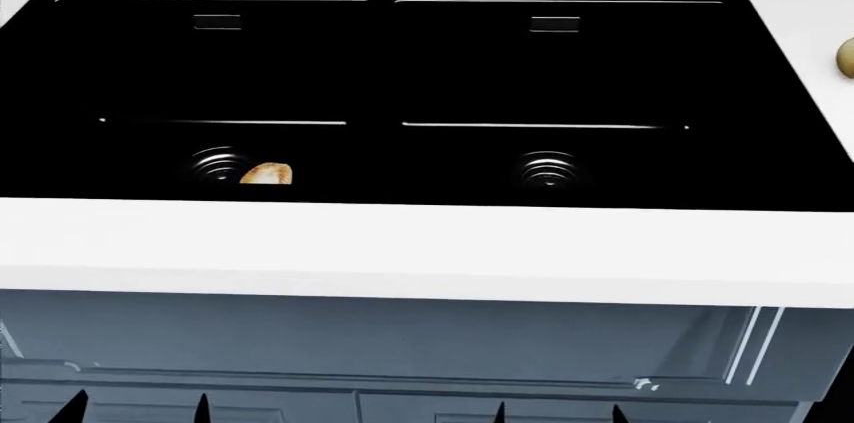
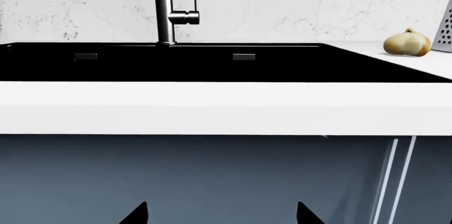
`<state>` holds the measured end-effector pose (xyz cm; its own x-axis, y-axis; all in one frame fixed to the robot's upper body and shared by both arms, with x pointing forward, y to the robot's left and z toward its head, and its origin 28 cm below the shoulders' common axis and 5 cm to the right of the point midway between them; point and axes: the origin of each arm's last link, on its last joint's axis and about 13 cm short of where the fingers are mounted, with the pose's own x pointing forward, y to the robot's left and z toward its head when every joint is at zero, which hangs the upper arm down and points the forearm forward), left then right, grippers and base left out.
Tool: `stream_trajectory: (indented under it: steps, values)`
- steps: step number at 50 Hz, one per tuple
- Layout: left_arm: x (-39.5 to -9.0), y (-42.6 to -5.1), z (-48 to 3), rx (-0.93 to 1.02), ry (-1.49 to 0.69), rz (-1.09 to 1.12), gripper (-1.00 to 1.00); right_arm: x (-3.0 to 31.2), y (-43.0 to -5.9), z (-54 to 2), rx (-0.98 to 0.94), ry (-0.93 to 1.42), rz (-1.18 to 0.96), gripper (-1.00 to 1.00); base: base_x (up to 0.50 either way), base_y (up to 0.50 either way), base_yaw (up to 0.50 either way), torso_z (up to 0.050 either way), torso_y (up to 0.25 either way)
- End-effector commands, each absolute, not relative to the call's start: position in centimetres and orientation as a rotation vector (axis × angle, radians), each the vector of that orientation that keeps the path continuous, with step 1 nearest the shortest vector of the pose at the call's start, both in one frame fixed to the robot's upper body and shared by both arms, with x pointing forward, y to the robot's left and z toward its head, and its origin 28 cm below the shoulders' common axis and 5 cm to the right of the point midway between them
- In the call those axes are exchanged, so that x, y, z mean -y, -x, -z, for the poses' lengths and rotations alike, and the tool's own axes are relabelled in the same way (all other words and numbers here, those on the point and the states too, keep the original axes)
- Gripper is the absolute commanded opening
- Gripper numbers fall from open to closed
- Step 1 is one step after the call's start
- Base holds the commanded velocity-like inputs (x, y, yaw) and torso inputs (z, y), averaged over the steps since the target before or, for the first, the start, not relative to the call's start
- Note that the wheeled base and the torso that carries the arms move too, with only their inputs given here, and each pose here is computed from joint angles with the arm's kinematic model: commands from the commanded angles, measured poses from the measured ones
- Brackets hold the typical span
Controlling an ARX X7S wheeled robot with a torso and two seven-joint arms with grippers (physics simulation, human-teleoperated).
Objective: Turn on the sink faucet.
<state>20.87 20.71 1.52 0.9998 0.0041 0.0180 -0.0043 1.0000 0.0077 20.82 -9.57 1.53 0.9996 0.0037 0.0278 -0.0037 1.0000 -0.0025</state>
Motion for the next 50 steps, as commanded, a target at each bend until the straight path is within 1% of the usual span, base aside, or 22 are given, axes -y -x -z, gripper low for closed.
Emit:
stream_trajectory:
  steps: [1,19,24,26,28,36,37,39,40,43,45,48,50]
  values:
    - [-20.9,-20.7,-1.6,0.024,-0.006,0.000,1.00,9.5,-20.8,-1.6,0.030,0.008,-0.010,1.00,0.00,0.00,0.00,0.050,0.000]
    - [-20.9,-20.6,-1.7,0.033,0.005,0.005,1.00,9.5,-20.8,-1.5,0.030,0.011,-0.013,1.00,0.00,0.00,0.00,0.050,0.000]
    - [-20.9,-20.7,-1.7,0.038,0.011,-0.012,1.00,9.5,-20.8,-1.5,0.028,0.005,-0.014,1.00,0.00,0.00,0.00,0.003,0.000]
    - [-20.9,-20.7,-1.5,0.018,-0.022,-0.024,1.00,9.5,-20.8,-1.5,0.029,0.006,-0.016,1.00,0.00,0.00,0.00,0.000,0.000]
    - [-20.8,-20.9,-1.8,0.040,0.008,-0.024,1.00,9.5,-20.8,-1.5,0.029,0.007,-0.016,1.00,0.00,0.00,0.00,0.000,0.000]
    - [-20.8,-20.8,-1.9,0.017,0.006,-0.033,1.00,9.5,-21.0,-1.8,0.041,-0.020,-0.029,1.00,0.00,0.00,0.00,0.000,0.000]
    - [-20.9,-21.0,-2.1,-0.003,0.020,-0.040,1.00,9.6,-21.1,-2.0,0.043,-0.035,-0.019,1.00,0.00,0.00,0.00,0.000,0.000]
    - [-21.1,-21.5,-2.6,0.038,-0.012,-0.054,1.00,9.7,-21.6,-2.8,0.076,-0.042,-0.006,1.00,0.00,0.00,0.00,0.000,0.000]
    - [-21.2,-21.9,-3.0,0.011,0.043,-0.054,1.00,9.8,-21.9,-3.4,0.080,-0.035,-0.009,1.00,0.00,0.00,0.00,0.000,0.000]
    - [-21.0,-23.2,-5.2,0.042,0.033,-0.042,1.00,10.2,-22.8,-6.0,0.093,0.000,0.016,1.00,0.00,0.00,0.00,0.000,0.000]
    - [-21.6,-23.2,-7.0,0.060,0.034,-0.016,1.00,10.5,-23.3,-8.7,0.131,0.031,0.013,1.00,0.00,0.00,0.00,0.000,0.000]
    - [-21.3,-23.8,-10.3,0.088,0.039,0.006,1.00,11.3,-23.9,-11.6,0.162,0.040,0.020,1.00,0.00,0.00,0.00,0.000,0.000]
    - [-21.1,-23.9,-11.5,0.101,0.037,0.024,1.00,11.6,-24.2,-12.8,0.170,0.052,0.019,1.00,0.00,0.00,0.00,0.000,0.000]
